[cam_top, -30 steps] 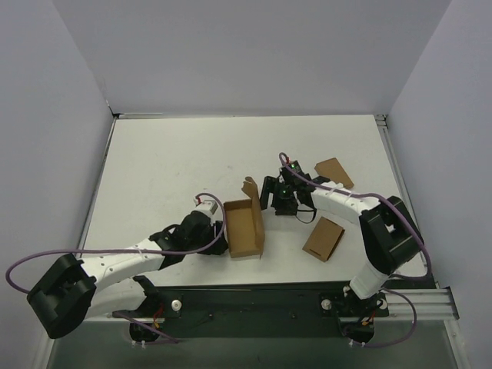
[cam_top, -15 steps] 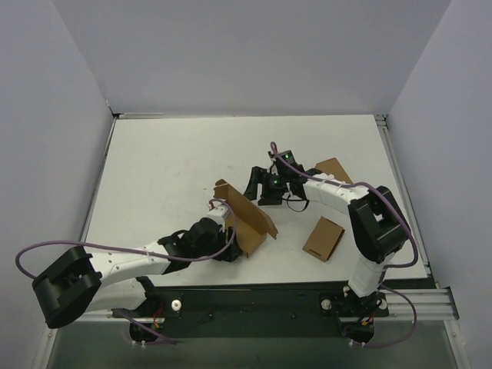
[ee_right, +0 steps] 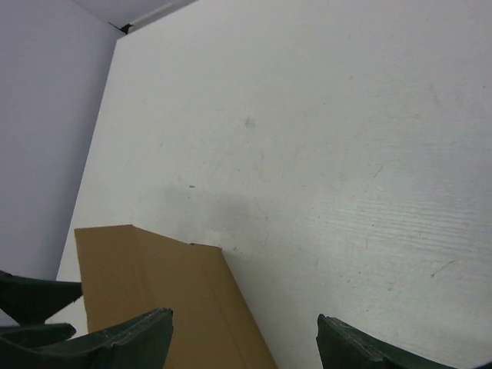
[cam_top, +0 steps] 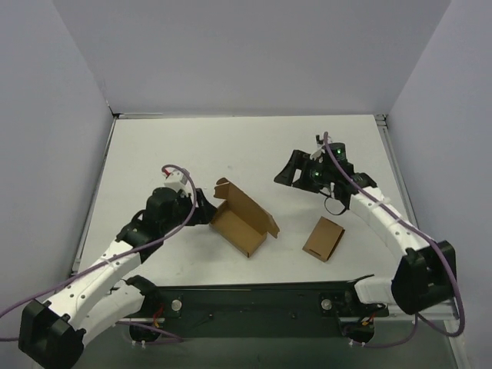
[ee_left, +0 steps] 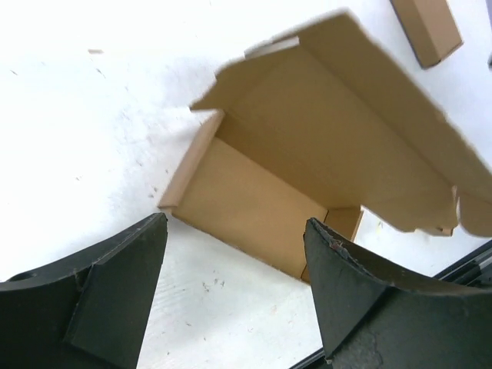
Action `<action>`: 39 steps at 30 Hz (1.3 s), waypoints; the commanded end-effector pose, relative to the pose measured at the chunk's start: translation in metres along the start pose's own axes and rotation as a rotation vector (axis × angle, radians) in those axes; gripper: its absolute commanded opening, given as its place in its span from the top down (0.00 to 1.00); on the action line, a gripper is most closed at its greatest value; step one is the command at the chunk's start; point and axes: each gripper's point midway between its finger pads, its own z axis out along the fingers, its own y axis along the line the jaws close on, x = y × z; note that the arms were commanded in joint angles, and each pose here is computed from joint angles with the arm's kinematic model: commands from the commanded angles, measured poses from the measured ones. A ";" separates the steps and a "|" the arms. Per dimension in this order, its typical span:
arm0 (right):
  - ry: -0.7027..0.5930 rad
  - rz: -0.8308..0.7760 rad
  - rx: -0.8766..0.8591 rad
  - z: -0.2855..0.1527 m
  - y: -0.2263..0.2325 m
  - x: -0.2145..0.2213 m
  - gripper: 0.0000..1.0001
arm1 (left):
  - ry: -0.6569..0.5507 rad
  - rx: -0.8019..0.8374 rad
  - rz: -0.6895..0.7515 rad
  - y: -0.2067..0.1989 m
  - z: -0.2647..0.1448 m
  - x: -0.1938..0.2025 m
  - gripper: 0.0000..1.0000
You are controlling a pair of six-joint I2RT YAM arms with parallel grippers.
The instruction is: Fold the paper box
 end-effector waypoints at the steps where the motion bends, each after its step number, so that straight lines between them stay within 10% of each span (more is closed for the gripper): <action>1: -0.025 -0.082 0.057 -0.035 -0.006 0.028 0.23 | 0.028 0.081 0.076 -0.014 -0.011 -0.045 0.18; 10: -0.107 -0.245 0.083 -0.090 0.002 0.090 0.23 | -0.030 0.017 0.191 0.002 -0.013 -0.129 0.18; 39: -0.139 -0.602 0.155 -0.030 0.005 0.124 0.69 | -0.002 0.061 0.280 0.018 0.010 -0.098 0.18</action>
